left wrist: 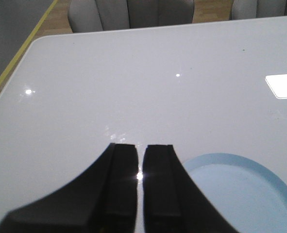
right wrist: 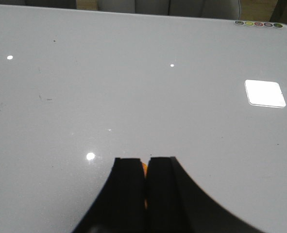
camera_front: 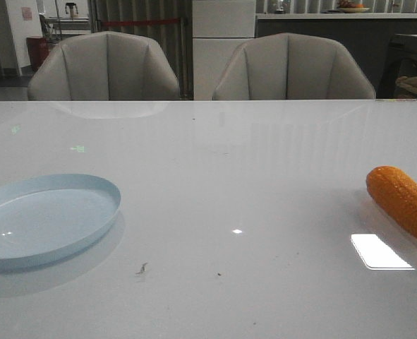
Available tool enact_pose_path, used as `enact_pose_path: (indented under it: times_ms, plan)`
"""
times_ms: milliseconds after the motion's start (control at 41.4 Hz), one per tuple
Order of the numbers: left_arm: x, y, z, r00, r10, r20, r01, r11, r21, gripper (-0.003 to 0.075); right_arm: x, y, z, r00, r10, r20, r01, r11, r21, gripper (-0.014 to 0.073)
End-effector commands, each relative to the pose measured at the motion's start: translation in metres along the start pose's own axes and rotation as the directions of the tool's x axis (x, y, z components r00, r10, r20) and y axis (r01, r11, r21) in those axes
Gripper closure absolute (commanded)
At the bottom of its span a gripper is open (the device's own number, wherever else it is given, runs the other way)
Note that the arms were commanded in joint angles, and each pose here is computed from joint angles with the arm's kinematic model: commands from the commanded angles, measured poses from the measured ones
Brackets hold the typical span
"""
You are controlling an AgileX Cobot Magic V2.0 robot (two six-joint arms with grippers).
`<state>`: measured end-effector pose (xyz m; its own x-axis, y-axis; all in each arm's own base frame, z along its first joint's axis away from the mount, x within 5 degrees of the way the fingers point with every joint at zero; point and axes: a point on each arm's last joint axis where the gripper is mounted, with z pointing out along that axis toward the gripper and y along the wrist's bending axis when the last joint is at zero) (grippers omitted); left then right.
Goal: Place corn on plate with both arms
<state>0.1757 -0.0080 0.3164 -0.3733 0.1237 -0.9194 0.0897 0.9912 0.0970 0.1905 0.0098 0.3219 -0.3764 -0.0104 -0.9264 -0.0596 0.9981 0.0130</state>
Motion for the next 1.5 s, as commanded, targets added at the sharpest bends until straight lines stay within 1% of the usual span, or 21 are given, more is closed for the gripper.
enact_pose_path:
  times_ms: [0, 73, 97, 145, 193, 242, 363, 435, 580, 677, 798, 822, 846, 919, 1040, 1185, 1306, 1475]
  plan:
    - [-0.017, 0.002, 0.002, 0.996, -0.014, 0.087, 0.015, 1.000, -0.010, 0.0367, -0.017, -0.001, -0.003, 0.995, -0.003, 0.095, 0.002, 1.000, 0.010, 0.0312]
    - [-0.015, 0.002, 0.007, 0.998, -0.015, 0.065, 0.015, 1.000, -0.008, 0.0260, -0.016, -0.001, -0.001, 0.997, -0.002, 0.081, 0.002, 1.000, 0.010, 0.0167]
    - [-0.014, 0.002, 0.008, 0.998, -0.015, 0.060, 0.015, 1.000, -0.007, 0.0239, -0.016, -0.001, 0.000, 0.997, -0.002, 0.078, 0.002, 1.000, 0.010, 0.0130]
    - [-0.014, 0.002, 0.012, 0.998, -0.015, 0.057, 0.015, 1.000, -0.008, 0.0218, -0.015, -0.001, 0.001, 0.997, -0.002, 0.073, 0.001, 1.000, 0.010, 0.0052]
    - [-0.013, 0.002, 0.017, 0.999, -0.015, 0.053, 0.016, 1.000, -0.008, 0.0230, -0.015, -0.001, 0.003, 0.998, -0.002, 0.069, 0.001, 1.000, 0.010, 0.0011]
    - [-0.011, 0.002, 0.023, 0.999, -0.020, 0.032, 0.020, 1.000, -0.005, 0.0238, -0.014, -0.002, 0.005, 0.998, -0.002, 0.066, 0.001, 1.000, 0.010, 0.0008]
    - [-0.004, 0.000, 0.035, 0.997, -0.073, -0.030, 0.074, 0.997, 0.010, 0.0270, -0.011, -0.001, 0.005, 0.999, 0.000, 0.033, -0.001, 1.000, 0.008, 0.0016]
    - [-0.003, 0.000, 0.041, 0.993, -0.089, -0.073, 0.090, 0.996, 0.017, 0.0269, -0.011, -0.001, 0.005, 1.000, 0.002, 0.031, -0.002, 1.000, 0.007, 0.0016]
    - [-0.012, -0.002, 0.056, 0.974, -0.131, -0.184, 0.141, 0.989, 0.041, 0.0265, -0.012, -0.001, 0.005, 0.999, 0.005, 0.034, -0.005, 1.000, 0.006, 0.0016]
    - [-0.023, -0.002, 0.068, 0.963, -0.130, -0.236, 0.146, 0.988, 0.051, 0.0264, -0.013, -0.001, 0.005, 0.999, 0.004, 0.046, -0.005, 1.000, 0.007, 0.0016]
    - [-0.029, -0.003, 0.092, 0.921, -0.123, -0.370, 0.159, 0.985, 0.067, 0.0264, -0.015, -0.001, 0.005, 0.998, 0.004, 0.067, -0.005, 1.000, 0.009, 0.0016]
    - [-0.031, -0.003, 0.095, 0.916, -0.126, -0.380, 0.163, 0.984, 0.067, 0.0264, -0.015, -0.001, 0.005, 0.998, 0.004, 0.070, -0.005, 1.000, 0.009, 0.0016]
    - [-0.030, -0.004, 0.103, 0.899, -0.123, -0.421, 0.168, 0.983, 0.071, 0.0264, -0.015, -0.001, 0.005, 0.998, 0.004, 0.071, -0.005, 1.000, 0.009, 0.0016]
    - [-0.029, -0.004, 0.118, 0.870, -0.128, -0.475, 0.183, 0.981, 0.071, 0.0264, -0.015, -0.001, 0.005, 0.998, 0.004, 0.067, -0.005, 1.000, 0.009, 0.0016]
    - [-0.024, -0.005, 0.147, 0.801, -0.185, -0.569, 0.247, 0.968, 0.034, 0.0264, -0.015, -0.001, 0.005, 0.998, 0.004, 0.062, -0.005, 1.000, 0.008, 0.0016]
    - [-0.010, -0.008, 0.178, 0.708, -0.165, -0.687, 0.254, 0.967, 0.029, 0.0264, -0.013, -0.001, 0.005, 0.999, 0.004, 0.043, -0.005, 1.000, 0.007, 0.0016]
    - [0.001, -0.009, 0.196, 0.652, -0.147, -0.744, 0.248, 0.968, 0.026, 0.0264, -0.012, -0.001, 0.005, 0.999, 0.005, 0.033, -0.005, 1.000, 0.006, 0.0016]
    - [0.016, -0.010, 0.212, 0.614, -0.141, -0.777, 0.247, 0.969, 0.019, 0.0264, -0.012, -0.001, 0.005, 0.999, 0.005, 0.032, -0.005, 1.000, 0.006, 0.0016]
